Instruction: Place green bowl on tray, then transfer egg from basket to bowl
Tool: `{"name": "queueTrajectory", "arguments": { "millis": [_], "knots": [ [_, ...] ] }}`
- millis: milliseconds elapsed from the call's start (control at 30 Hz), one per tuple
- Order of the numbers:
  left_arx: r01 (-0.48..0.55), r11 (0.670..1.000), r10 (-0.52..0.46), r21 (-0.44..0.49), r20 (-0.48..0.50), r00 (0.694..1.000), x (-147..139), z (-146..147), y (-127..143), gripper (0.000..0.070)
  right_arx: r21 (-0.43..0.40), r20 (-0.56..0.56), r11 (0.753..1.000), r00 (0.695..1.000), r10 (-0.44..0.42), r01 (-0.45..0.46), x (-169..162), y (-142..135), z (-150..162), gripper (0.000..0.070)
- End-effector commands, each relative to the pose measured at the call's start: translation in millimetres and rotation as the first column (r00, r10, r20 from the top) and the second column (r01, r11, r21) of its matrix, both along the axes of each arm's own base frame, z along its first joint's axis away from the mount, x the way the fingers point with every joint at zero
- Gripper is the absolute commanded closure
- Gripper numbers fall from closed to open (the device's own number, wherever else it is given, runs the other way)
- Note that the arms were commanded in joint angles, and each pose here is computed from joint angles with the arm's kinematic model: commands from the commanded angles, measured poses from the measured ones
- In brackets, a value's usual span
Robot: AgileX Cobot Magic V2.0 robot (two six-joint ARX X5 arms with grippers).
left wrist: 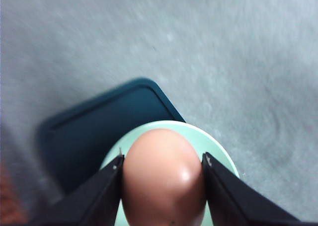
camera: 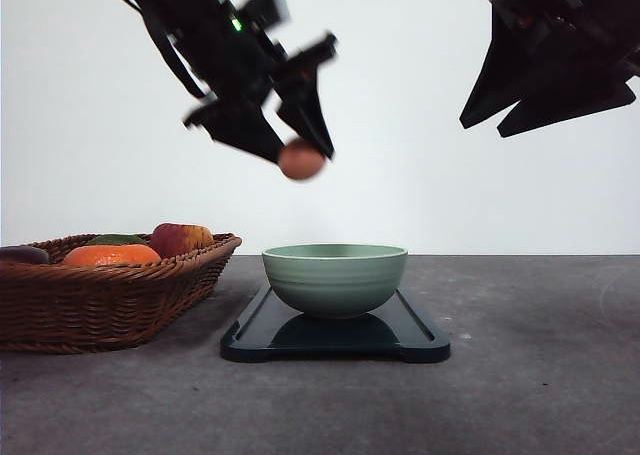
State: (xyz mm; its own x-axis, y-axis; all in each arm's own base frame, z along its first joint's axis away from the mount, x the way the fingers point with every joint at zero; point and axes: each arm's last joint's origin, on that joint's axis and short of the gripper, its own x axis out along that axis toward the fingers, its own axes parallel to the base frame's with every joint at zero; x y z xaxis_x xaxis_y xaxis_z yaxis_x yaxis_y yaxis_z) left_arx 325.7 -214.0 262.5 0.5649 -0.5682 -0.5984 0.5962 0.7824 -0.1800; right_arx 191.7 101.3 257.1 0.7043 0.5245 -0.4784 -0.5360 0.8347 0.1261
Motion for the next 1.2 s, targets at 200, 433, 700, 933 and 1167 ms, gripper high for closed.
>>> {"name": "queueTrajectory", "arguments": {
  "millis": [200, 433, 700, 933, 1167],
  "knots": [
    [0.066, 0.997, -0.067, 0.025, 0.028, 0.997, 7, -25, -29, 0.0483, 0.01, 0.0, 1.0, 1.0, 0.0, 0.0, 1, 2, 1, 0.042],
    [0.088, 0.994, -0.089, 0.068, 0.015, 0.996, 10, -48, -40, 0.0482, 0.012, -0.002, 1.0, 1.0, 0.005, -0.005, 1, 2, 1, 0.042],
    [0.083, 0.99, -0.084, 0.116, -0.002, 0.996, 13, -64, -43, 0.0481, 0.011, -0.002, 1.0, 1.0, 0.005, -0.005, 1, 2, 1, 0.042],
    [0.088, 0.988, -0.088, 0.124, -0.01, 0.996, 14, -69, -44, 0.0476, 0.008, -0.009, 1.0, 1.0, 0.005, -0.005, 0, 2, 0, 0.042],
    [0.091, 0.985, -0.092, 0.147, 0.002, 0.996, 14, -70, -44, 0.0476, 0.008, -0.009, 1.0, 1.0, 0.005, -0.005, 0, 2, 0, 0.042]
  ]
}}
